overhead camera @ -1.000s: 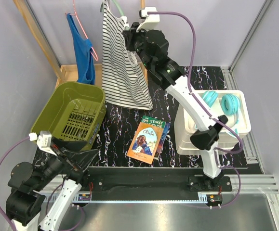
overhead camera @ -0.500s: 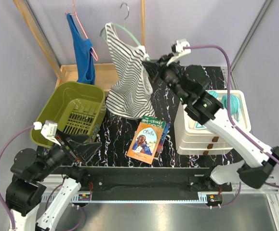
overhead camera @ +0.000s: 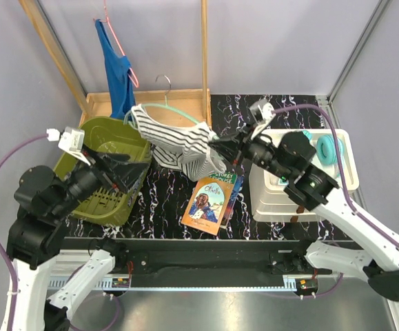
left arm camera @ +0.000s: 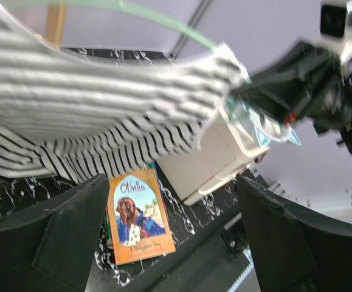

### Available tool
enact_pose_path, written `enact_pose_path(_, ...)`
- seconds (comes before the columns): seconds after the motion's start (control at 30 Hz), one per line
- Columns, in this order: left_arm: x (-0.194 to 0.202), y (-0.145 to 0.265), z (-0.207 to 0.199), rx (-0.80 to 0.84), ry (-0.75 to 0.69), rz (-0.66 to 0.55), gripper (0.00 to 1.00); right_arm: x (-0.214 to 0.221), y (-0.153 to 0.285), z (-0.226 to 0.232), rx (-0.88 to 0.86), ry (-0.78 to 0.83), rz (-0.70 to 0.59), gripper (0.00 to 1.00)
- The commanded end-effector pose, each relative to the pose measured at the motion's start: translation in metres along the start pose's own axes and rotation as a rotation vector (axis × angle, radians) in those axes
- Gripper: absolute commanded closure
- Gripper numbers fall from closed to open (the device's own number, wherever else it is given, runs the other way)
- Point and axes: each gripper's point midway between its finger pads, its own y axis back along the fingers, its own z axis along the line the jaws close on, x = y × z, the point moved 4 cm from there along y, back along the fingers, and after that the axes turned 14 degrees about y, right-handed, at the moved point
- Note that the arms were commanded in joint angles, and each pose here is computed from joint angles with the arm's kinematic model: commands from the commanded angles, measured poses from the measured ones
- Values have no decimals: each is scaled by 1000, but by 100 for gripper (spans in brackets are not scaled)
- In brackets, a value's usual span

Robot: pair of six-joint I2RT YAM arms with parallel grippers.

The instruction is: Remove the tank top from the hanger

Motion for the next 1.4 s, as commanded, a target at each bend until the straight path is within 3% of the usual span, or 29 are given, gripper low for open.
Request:
enact_pose_path(0.0, -38, -15, -10, -15, -79, -105, 16, -47, 47, 27, -111, 8, -182, 100)
enact_pose_path(0.17, -54, -40, 5, -120, -70, -125, 23, -35, 69, 35, -157, 16, -182, 100)
enact_pose_path(0.47, -69, -70, 13, -170, -35, -133, 37, -20, 86, 36, -163, 20, -182, 100)
enact_pose_path(0.73, -59, -80, 31, -207, -26, -120, 41, -16, 92, 36, -162, 29, -191, 100)
enact_pose_path(0.8, -55, -81, 29, -172, -42, -111, 38, -12, 92, 36, -160, 29, -181, 100)
enact_pose_path(0.83, -57, -78, 14, -73, -90, -111, 28, -11, 91, 35, -155, 28, -178, 100)
enact_pose_path(0.9, -48, -78, 3, 52, -161, -78, 21, -10, 92, 35, -148, 14, -172, 100)
enact_pose_path(0.93, -46, -71, -15, 180, -255, -67, 17, -11, 93, 34, -139, 6, -176, 100)
enact_pose_path(1.03, -38, -62, -25, 297, -404, -49, 11, -11, 96, 37, -151, -33, -169, 100)
enact_pose_path(1.23, -29, -63, -36, 443, -555, 35, 7, -13, 96, 45, -200, -74, -135, 100)
enact_pose_path(1.37, -26, -71, -30, 458, -628, 53, 16, -20, 96, 54, -257, -114, -128, 100)
